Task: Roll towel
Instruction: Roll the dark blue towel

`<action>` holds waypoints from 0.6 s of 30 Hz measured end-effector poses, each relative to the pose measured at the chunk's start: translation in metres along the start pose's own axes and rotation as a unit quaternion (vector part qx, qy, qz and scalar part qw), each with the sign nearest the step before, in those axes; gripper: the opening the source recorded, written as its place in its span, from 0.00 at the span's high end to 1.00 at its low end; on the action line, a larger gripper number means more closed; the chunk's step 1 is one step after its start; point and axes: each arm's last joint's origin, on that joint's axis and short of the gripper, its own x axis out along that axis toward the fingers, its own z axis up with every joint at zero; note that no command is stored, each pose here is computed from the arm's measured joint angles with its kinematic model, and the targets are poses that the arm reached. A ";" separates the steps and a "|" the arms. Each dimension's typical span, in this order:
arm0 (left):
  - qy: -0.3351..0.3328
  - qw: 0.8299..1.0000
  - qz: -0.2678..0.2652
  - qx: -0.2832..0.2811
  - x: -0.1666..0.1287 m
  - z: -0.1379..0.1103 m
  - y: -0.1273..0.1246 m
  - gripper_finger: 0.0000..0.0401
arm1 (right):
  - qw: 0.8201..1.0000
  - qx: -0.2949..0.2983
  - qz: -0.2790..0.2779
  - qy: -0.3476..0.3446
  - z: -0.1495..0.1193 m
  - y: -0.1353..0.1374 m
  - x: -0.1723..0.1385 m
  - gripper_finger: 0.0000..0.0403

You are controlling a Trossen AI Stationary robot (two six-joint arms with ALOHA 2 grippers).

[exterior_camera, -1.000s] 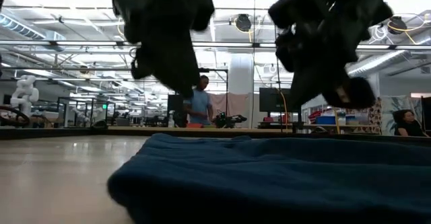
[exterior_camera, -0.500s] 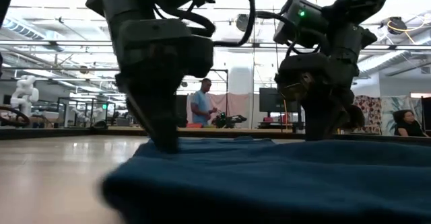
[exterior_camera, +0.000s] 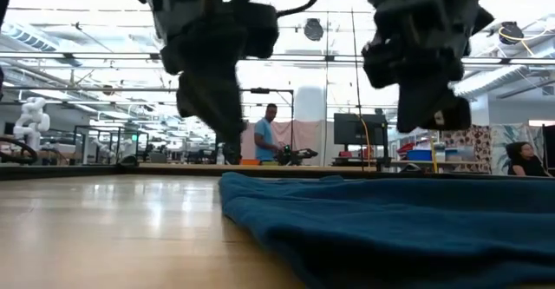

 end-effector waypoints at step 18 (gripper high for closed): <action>-0.090 0.993 -0.079 0.010 0.024 -0.002 -0.038 0.66 | 0.997 0.031 -0.075 0.014 -0.030 0.003 0.052 1.00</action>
